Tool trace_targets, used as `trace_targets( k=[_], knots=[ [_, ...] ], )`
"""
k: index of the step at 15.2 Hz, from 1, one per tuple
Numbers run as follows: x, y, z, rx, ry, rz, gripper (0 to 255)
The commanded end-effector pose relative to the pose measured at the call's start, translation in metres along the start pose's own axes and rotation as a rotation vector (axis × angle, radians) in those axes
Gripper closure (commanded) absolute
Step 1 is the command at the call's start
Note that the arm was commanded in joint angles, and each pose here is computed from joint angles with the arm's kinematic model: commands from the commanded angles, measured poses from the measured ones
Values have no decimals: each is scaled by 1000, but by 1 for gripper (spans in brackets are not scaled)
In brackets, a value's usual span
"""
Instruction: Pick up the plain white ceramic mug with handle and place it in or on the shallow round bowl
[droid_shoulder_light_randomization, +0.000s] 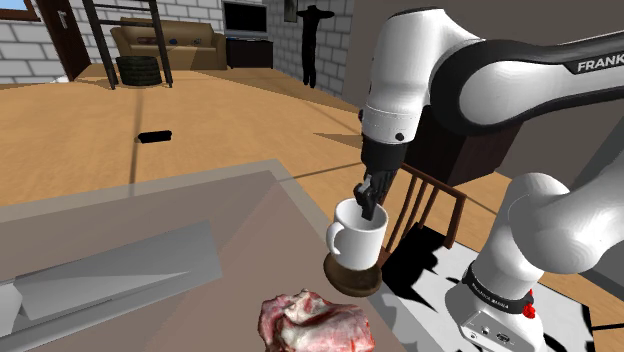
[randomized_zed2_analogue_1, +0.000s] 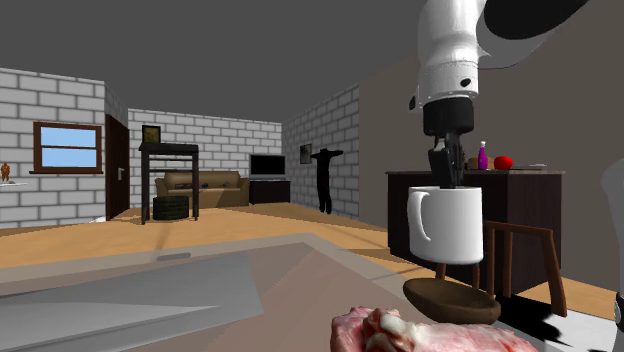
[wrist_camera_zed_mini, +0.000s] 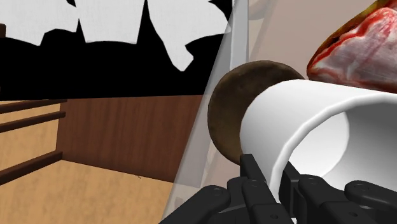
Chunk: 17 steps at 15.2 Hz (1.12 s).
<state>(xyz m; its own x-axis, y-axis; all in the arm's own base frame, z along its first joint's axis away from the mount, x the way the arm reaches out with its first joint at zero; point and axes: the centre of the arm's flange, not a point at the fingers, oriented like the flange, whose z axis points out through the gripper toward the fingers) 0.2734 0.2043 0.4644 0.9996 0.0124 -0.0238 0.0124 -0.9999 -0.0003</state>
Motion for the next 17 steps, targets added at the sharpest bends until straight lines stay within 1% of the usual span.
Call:
trace_targets(
  k=[1, 9, 17],
  knots=[
    [0, 0, 11, 0, 1, 0, 255],
    [1, 0, 55, 0, 1, 0, 255],
    [1, 0, 55, 0, 1, 0, 255]
  ],
)
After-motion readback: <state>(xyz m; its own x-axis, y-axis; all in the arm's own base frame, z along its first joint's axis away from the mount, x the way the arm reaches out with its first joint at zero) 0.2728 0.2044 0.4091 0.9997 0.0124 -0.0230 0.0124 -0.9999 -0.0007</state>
